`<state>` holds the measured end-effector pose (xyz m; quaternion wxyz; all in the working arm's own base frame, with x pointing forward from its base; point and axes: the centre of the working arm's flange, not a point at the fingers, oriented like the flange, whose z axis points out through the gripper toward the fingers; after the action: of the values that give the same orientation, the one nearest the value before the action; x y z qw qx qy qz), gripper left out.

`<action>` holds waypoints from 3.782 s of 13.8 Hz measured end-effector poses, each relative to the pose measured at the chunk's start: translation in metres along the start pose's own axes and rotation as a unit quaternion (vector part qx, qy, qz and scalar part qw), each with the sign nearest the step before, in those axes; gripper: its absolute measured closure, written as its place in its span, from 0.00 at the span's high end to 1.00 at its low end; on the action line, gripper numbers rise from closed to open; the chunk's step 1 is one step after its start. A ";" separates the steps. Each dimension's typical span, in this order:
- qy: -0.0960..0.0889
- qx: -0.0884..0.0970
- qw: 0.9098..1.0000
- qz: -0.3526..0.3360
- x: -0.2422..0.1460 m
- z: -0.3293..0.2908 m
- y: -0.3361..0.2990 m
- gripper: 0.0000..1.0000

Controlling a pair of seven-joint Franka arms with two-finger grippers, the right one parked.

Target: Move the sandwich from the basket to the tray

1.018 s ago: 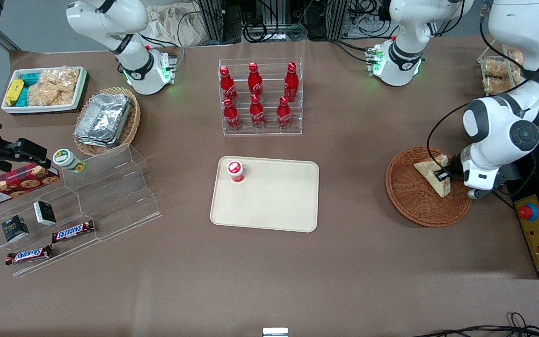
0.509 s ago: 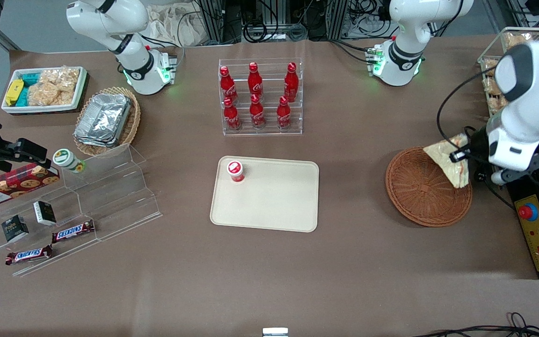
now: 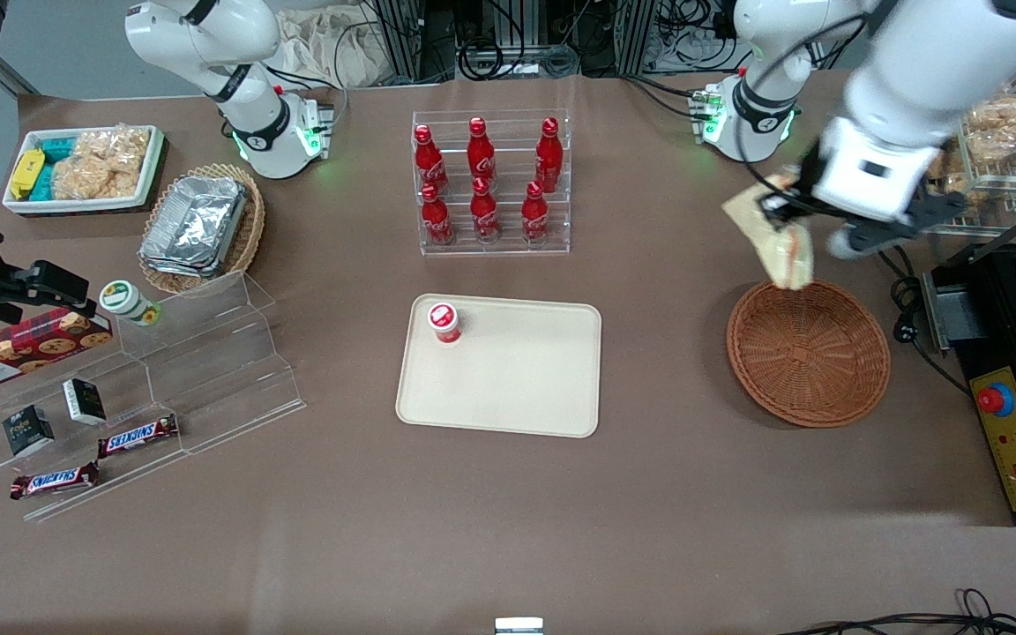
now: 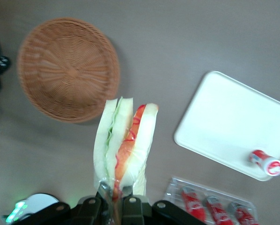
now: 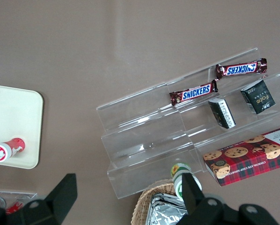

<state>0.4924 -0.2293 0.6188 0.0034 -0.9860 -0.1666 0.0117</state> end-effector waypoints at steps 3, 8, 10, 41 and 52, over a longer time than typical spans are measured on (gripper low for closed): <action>0.003 0.022 1.000 0.016 -0.038 0.026 0.069 0.15; 0.000 0.012 0.999 0.050 -0.027 0.154 0.163 0.15; -0.010 0.015 0.998 0.064 -0.014 0.209 0.181 0.15; 0.028 0.000 0.999 -0.017 0.048 0.289 0.216 1.00; 0.039 0.021 0.999 -0.029 0.101 0.110 0.050 1.00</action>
<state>0.6012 -0.2426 0.5064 0.0310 -0.9801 -0.1946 -0.0235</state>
